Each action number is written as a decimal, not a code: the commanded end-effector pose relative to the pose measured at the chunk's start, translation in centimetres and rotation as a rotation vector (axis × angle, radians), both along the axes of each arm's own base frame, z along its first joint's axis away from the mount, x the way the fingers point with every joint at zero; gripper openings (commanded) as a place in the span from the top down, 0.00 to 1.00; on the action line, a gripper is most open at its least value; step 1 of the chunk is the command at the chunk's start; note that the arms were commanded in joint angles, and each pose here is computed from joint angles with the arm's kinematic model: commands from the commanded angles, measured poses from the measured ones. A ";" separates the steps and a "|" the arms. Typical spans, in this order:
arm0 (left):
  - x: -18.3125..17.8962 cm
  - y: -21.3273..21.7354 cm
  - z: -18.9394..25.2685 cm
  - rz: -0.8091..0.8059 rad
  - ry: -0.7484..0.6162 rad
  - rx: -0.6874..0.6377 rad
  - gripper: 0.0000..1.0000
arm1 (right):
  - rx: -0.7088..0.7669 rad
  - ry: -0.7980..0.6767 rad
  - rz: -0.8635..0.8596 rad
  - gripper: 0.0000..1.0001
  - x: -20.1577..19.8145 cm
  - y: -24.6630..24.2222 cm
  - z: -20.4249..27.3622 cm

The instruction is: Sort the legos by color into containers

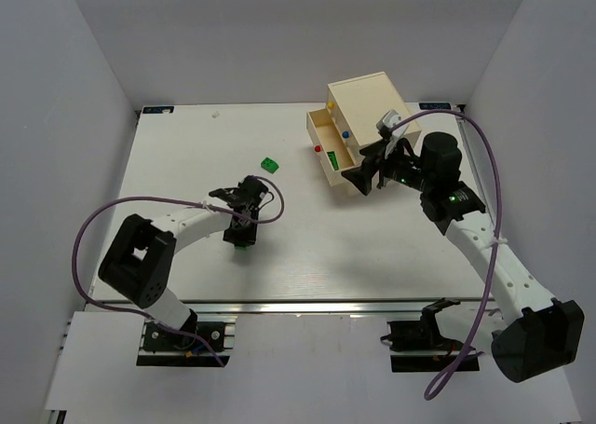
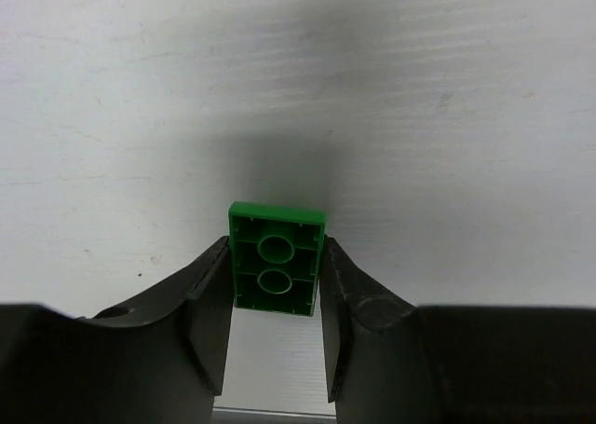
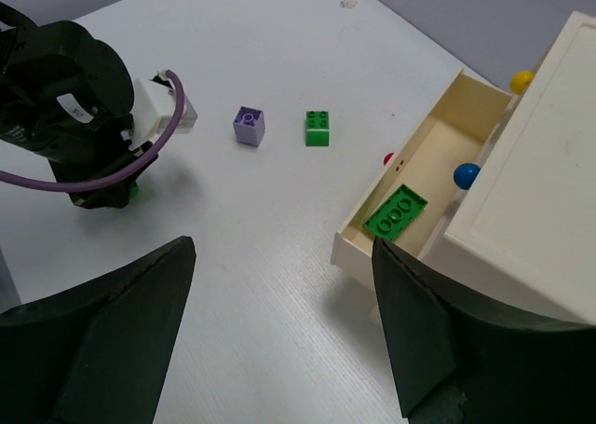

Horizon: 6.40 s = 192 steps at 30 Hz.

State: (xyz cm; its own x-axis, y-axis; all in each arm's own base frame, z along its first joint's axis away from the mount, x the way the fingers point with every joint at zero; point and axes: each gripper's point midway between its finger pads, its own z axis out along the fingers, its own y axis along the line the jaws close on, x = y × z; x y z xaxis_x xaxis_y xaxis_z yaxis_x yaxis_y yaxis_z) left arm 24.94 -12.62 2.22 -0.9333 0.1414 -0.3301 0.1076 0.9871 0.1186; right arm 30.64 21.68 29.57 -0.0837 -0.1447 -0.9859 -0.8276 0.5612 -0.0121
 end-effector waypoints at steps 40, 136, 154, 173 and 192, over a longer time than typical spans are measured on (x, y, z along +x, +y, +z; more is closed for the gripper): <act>23.9 -24.9 25.6 -0.085 -0.573 -1.021 0.63 | 0.115 -0.068 -0.289 1.00 3.0 -7.9 1.7; 24.1 -18.5 24.3 -0.299 -0.477 -1.182 1.00 | 0.167 -0.012 -0.301 1.00 3.4 -9.9 0.6; 25.0 -23.0 24.8 -0.273 -0.404 -1.391 0.72 | 0.161 -0.012 -0.310 1.00 3.6 -10.3 0.4; 25.1 -24.5 24.0 -0.259 -0.359 -1.450 0.36 | 0.164 -0.012 -0.304 1.00 3.5 -10.2 0.5; 14.9 -17.8 24.2 -0.339 -0.374 -1.507 0.77 | 0.179 -0.039 -0.246 0.28 3.8 -10.5 4.8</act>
State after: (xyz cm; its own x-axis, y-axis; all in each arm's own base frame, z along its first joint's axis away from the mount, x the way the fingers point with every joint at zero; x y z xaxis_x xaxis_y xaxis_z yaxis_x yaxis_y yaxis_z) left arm 42.28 -31.74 25.18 -0.8088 -0.3341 -0.4840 0.4470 0.1854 -0.8751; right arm 33.90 10.83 30.30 -0.1379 0.0555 -0.9889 -0.6340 0.7621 0.1312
